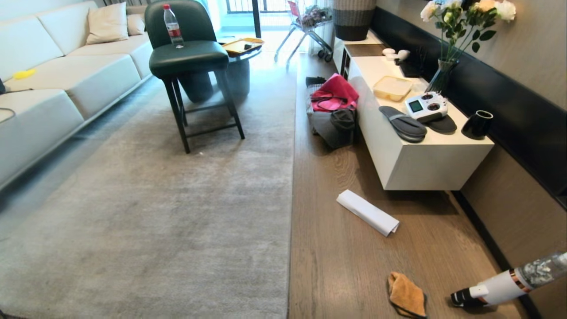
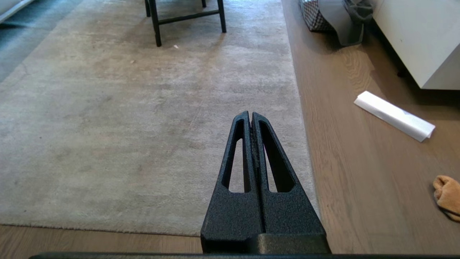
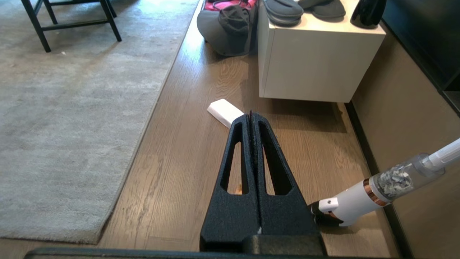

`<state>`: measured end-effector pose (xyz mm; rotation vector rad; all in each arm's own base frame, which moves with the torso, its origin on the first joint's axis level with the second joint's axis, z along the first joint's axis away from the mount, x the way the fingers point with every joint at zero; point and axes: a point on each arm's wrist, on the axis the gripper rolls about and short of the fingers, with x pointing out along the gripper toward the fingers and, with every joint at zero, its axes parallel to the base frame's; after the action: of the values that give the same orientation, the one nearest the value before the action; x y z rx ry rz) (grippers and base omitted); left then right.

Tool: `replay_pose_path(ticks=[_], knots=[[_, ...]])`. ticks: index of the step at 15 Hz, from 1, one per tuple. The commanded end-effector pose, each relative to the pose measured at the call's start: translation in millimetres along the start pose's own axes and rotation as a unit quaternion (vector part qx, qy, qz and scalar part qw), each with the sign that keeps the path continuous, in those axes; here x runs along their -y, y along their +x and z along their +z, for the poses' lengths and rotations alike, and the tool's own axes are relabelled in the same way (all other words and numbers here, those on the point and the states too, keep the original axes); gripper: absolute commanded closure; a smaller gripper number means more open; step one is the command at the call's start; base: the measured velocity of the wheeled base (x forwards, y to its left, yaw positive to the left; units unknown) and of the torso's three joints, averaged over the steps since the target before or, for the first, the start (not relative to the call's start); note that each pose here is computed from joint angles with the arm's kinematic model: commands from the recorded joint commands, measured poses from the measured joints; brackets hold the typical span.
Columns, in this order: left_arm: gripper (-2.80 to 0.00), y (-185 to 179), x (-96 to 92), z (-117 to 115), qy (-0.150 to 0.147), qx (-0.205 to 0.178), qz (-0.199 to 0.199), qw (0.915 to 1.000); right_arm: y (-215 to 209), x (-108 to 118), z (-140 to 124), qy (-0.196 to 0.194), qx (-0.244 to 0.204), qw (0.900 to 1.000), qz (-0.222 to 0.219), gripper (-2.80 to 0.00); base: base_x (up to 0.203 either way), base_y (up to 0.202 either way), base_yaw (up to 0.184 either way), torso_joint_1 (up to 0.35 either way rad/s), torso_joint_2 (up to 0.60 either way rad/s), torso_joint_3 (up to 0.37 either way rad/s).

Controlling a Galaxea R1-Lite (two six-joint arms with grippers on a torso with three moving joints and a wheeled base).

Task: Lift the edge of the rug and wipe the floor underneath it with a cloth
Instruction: Lift up the carpet

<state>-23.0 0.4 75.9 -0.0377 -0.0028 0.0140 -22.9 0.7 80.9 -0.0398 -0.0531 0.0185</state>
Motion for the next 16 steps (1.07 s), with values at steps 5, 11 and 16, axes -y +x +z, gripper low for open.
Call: replay_pose_path(ticks=[5, 11, 16], knots=[[0.0, 0.1, 0.0, 0.1, 0.0, 0.0, 0.0, 1.0, 0.0, 0.0, 0.1, 0.0, 0.0, 1.0, 0.0, 0.0, 0.0, 0.0, 0.0, 0.005, 0.0, -0.195], [0.0, 0.1, 0.0, 0.1, -0.001, 0.0, 0.0, 1.0, 0.0, 0.0, 0.1, 0.0, 0.0, 1.0, 0.0, 0.0, 0.0, 0.0, 0.0, 0.006, 0.0, -0.197], [0.0, 0.1, 0.0, 0.1, 0.0, 0.0, 0.0, 1.0, 0.0, 0.0, 0.1, 0.0, 0.0, 1.0, 0.0, 0.0, 0.0, 0.0, 0.0, 0.004, 0.0, -0.198]])
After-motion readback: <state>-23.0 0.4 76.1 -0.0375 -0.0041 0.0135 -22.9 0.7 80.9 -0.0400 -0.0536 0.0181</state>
